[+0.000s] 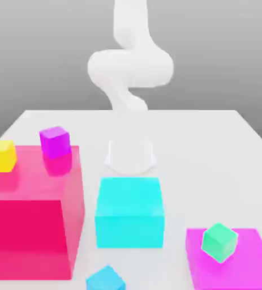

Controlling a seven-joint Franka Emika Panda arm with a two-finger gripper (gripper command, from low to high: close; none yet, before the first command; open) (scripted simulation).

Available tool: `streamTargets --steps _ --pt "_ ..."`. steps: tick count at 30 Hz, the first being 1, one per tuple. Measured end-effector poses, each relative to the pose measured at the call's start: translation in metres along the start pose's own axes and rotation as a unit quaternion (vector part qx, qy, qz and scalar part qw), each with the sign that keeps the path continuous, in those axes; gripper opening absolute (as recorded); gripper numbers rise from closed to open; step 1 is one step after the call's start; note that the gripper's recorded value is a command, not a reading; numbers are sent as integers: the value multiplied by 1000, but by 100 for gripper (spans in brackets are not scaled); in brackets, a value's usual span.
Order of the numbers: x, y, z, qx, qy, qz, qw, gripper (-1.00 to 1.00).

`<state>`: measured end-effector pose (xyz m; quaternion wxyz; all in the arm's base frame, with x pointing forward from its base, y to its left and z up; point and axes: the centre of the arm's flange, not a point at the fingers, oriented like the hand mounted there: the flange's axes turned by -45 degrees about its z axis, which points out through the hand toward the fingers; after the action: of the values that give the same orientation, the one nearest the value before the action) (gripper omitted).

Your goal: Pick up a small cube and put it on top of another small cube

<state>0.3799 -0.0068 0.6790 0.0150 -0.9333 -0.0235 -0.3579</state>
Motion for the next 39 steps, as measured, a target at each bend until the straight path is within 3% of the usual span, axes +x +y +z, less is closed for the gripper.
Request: streamTargets --steps 8,16,28,33,34,39 --pt "-16 16 150 60 -103 -74 990 0" --pt "-73 24 285 96 -196 -146 965 0" --pt "-206 48 431 106 -327 -269 900 0" --pt "-256 54 482 104 -342 -287 889 0" --pt "-263 54 488 104 -342 -286 889 -100" --pt "-263 54 488 105 -343 -286 888 -100"
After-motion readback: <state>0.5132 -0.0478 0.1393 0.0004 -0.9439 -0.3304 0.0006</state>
